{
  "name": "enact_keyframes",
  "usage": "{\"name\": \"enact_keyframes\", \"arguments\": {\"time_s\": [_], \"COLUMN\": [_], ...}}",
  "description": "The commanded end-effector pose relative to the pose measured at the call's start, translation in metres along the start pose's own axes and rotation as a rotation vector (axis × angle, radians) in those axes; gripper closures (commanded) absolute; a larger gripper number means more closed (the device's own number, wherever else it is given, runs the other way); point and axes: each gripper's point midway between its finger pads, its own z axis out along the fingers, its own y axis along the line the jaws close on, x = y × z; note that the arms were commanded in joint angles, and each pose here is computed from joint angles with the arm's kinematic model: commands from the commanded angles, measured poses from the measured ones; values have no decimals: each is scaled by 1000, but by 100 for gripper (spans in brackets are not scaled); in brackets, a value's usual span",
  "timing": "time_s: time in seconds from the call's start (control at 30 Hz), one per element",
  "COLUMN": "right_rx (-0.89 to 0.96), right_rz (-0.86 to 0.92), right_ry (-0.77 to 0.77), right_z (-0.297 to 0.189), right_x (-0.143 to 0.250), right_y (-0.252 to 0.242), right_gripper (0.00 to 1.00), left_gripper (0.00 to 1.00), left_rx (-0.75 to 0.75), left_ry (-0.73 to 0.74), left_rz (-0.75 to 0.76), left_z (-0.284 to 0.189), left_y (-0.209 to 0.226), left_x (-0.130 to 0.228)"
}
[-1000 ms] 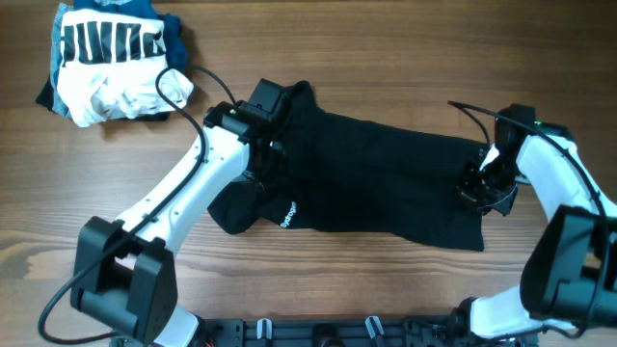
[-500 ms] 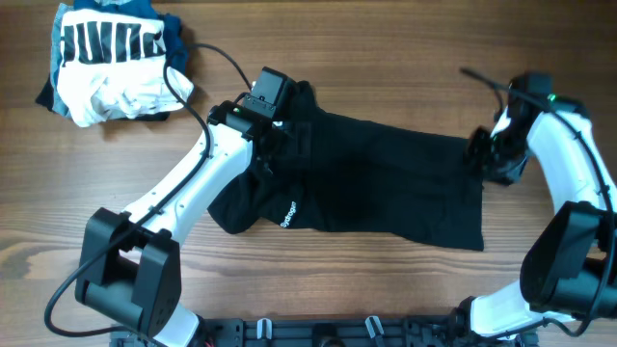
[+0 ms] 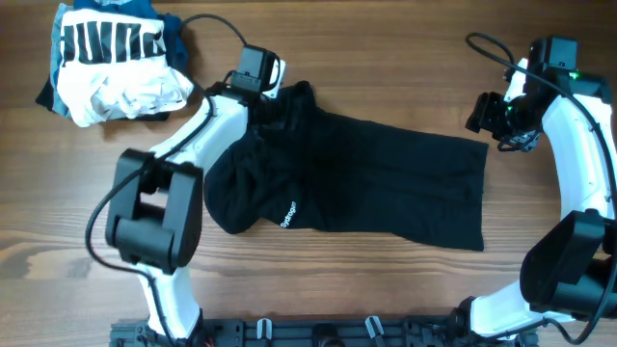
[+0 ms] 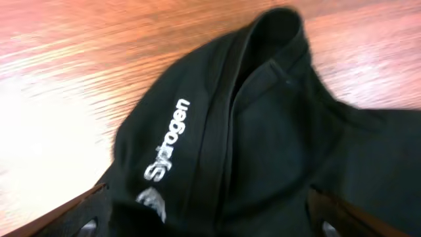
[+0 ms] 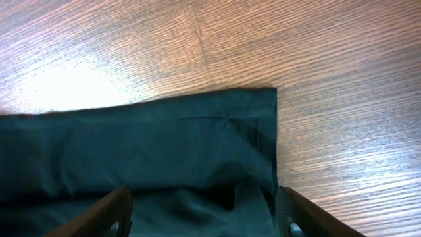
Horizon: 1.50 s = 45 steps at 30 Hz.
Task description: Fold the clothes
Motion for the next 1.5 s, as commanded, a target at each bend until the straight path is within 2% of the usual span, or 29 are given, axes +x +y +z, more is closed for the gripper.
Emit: {"name": "enact_keyframes", "arguments": {"time_s": [0.0, 0.2, 0.33, 0.53, 0.6, 0.63, 0.73, 0.87, 0.97, 1.07, 1.37, 1.4, 1.43, 1.47], "right_rx": [-15, -17, -16, -18, -18, -19, -20, -17, -14, -12, -1, 1, 3, 4], "right_rz": [-10, 12, 11, 10, 10, 10, 7, 3, -11, -15, -7, -6, -6, -8], "right_ry": [-5, -13, -14, -23, -28, -29, -42, -20, 3, 15, 122, 141, 155, 163], "right_z": [1, 1, 1, 1, 1, 1, 2, 18, 32, 49, 111, 119, 123, 125], "right_x": [-4, -6, -7, -9, -10, -10, -13, -16, -16, -20, -10, -6, -3, -1], "right_y": [2, 2, 2, 2, 2, 2, 3, 2, 0, -1, -8, -8, -8, -7], "right_gripper": [29, 29, 29, 29, 29, 30, 31, 31, 29, 29, 30, 33, 41, 46], "left_gripper": [11, 22, 38, 74, 93, 96, 96, 96, 96, 96, 96, 96, 96, 96], "left_rx": [23, -85, -126, -125, -123, -122, -150, -227, -225, -222, -218, -215, -214, -213], "left_ry": [3, 16, -17, -60, -55, -49, -68, -203, -267, -299, -317, -315, -312, -310], "left_rz": [151, 168, 167, 171, 175, 177, 178, 138, 116, 105, 82, 71, 58, 52], "left_z": [18, 31, 30, 30, 30, 30, 27, -3, -27, -41, -43, -42, -42, -42], "left_y": [-4, 15, 22, 19, 16, 16, 17, 25, 23, 22, 22, 21, 22, 22], "left_x": [1, 5, -4, -14, -13, -12, -17, -53, -69, -77, -81, -80, -79, -78]}}
